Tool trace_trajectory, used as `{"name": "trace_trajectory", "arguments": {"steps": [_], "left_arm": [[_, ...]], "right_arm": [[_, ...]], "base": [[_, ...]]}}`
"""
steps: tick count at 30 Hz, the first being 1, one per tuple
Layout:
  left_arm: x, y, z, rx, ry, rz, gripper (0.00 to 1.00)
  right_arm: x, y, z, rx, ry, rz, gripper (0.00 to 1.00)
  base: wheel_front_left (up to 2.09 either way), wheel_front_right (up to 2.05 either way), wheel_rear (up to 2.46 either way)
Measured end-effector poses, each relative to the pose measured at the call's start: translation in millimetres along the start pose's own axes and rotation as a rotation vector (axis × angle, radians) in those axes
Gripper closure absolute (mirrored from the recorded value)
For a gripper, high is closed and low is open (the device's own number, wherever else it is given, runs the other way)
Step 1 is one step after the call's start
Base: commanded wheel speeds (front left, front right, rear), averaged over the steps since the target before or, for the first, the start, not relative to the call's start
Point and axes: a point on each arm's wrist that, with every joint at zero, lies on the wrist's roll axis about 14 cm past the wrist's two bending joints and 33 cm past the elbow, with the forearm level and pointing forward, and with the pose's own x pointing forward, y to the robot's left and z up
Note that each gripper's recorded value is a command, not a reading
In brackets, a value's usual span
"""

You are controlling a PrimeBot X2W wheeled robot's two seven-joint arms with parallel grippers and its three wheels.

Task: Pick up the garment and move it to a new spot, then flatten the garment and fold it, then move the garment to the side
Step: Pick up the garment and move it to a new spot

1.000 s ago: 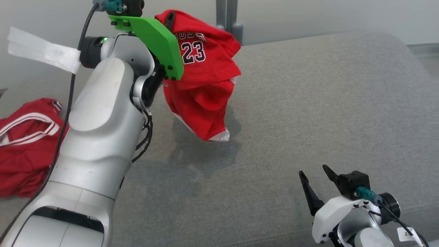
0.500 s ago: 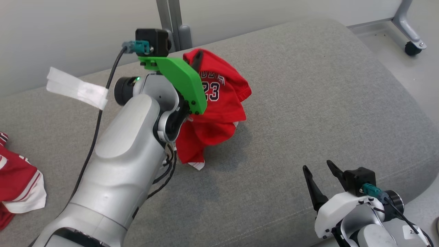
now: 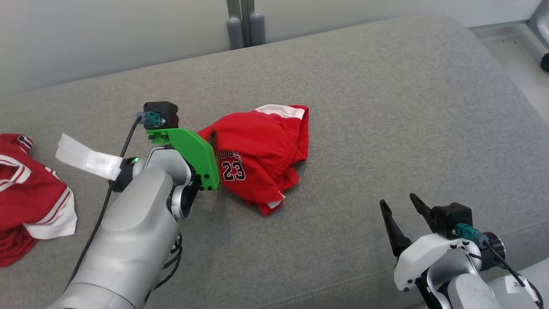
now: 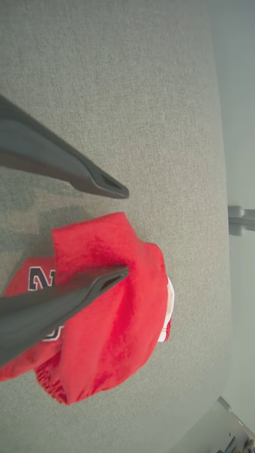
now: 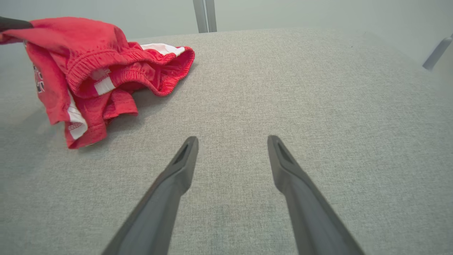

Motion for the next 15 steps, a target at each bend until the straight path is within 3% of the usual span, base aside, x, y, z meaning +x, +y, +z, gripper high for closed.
{"name": "trace_trajectory", "arguments": {"steps": [3, 7, 15], "left_arm": [[-6, 21, 5, -0.004, -0.052, 0.06, 0.0], [-16, 58, -4, -0.096, -0.045, 0.201, 0.0], [-33, 60, 17, -0.06, -0.194, 0.186, 0.0]], "right_arm": [[4, 7, -1, 0.0, 0.003, 0.022, 0.0], [9, 14, -1, 0.004, 0.003, 0.043, 0.0], [14, 21, 4, 0.004, -0.011, 0.067, 0.0]], "base": [[0.0, 0.0, 0.0], [0.0, 0.0, 0.0], [0.0, 0.0, 0.0]]}}
